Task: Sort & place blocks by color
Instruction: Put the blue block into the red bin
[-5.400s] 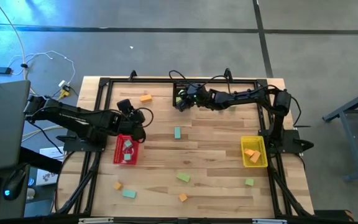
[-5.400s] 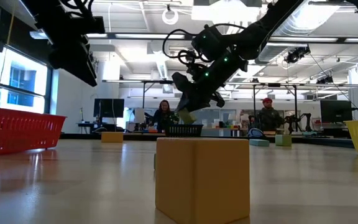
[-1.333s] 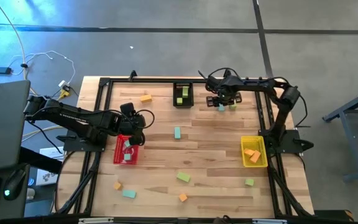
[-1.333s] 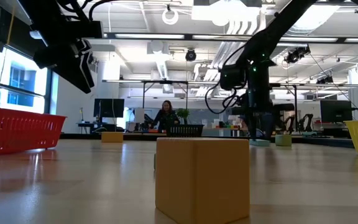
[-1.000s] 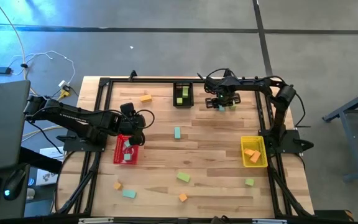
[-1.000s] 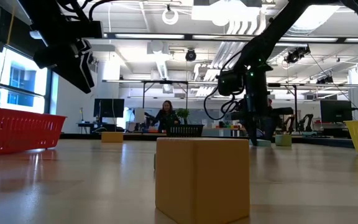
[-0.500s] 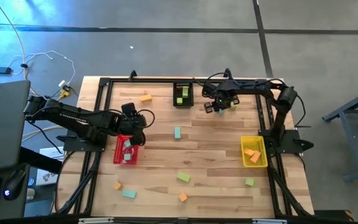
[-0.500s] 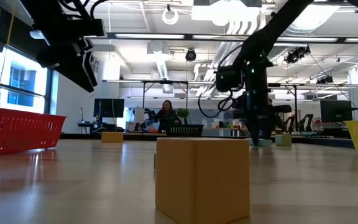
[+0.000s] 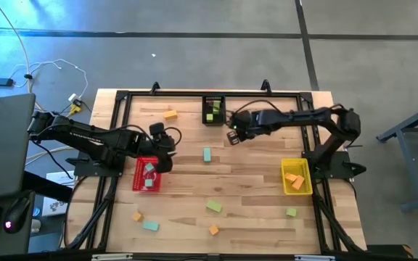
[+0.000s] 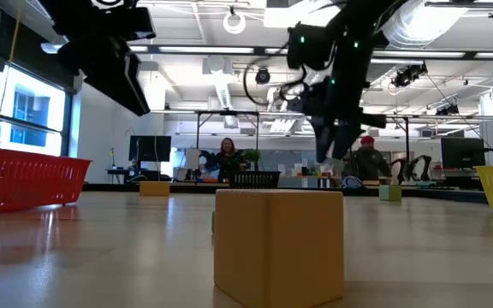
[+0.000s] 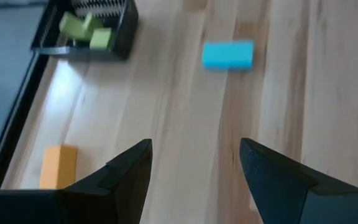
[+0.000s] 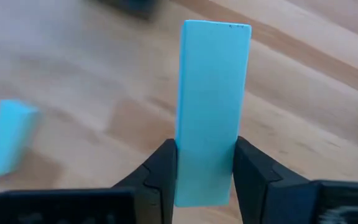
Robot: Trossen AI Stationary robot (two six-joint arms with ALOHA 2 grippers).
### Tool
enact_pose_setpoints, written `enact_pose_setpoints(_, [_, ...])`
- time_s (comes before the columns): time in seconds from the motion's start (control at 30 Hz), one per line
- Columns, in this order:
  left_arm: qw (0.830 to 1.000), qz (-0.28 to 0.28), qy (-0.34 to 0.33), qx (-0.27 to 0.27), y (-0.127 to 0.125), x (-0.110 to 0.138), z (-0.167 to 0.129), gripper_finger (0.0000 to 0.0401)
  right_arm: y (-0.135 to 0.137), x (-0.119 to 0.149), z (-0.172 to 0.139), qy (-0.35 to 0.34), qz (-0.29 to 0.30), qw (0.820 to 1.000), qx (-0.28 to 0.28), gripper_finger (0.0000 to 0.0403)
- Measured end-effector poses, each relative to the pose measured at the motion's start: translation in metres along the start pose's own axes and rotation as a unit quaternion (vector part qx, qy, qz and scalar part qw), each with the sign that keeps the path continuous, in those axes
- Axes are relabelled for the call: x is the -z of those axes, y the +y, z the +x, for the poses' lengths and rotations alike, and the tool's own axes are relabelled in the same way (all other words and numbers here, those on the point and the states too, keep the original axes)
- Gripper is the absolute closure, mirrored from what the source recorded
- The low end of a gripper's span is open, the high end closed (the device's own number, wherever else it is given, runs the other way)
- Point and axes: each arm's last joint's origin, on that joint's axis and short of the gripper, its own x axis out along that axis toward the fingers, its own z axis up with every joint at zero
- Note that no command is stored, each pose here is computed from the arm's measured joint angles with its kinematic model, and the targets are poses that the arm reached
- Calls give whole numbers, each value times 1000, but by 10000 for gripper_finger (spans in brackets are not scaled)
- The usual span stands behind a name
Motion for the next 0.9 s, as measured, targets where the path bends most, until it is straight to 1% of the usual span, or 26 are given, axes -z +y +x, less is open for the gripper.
enact_pose_setpoints(0.2, [997,-9,-70,10,-1,-15,-1,174,31,17,-17,-50,-59,994,-81,307])
enact_pose_setpoints(0.37, [992,-23,-110,62,-4,-23,-3,174,53,26,-28,-94,-109,979,-146,307])
enact_pose_setpoints(0.5, [986,-26,-129,102,-6,-27,-4,174,66,35,-35,-122,-135,968,-173,307])
enact_pose_setpoints(0.67, [981,-29,-143,125,-8,-30,-5,174,77,43,-43,-146,-159,955,-204,307])
enact_pose_setpoints(0.77, [978,-39,-152,137,-8,-32,-6,174,84,47,-47,-157,-180,944,-228,307])
enact_pose_setpoints(0.9, [969,-39,-171,174,-10,-36,-8,174,93,56,-55,-176,-209,928,-255,307])
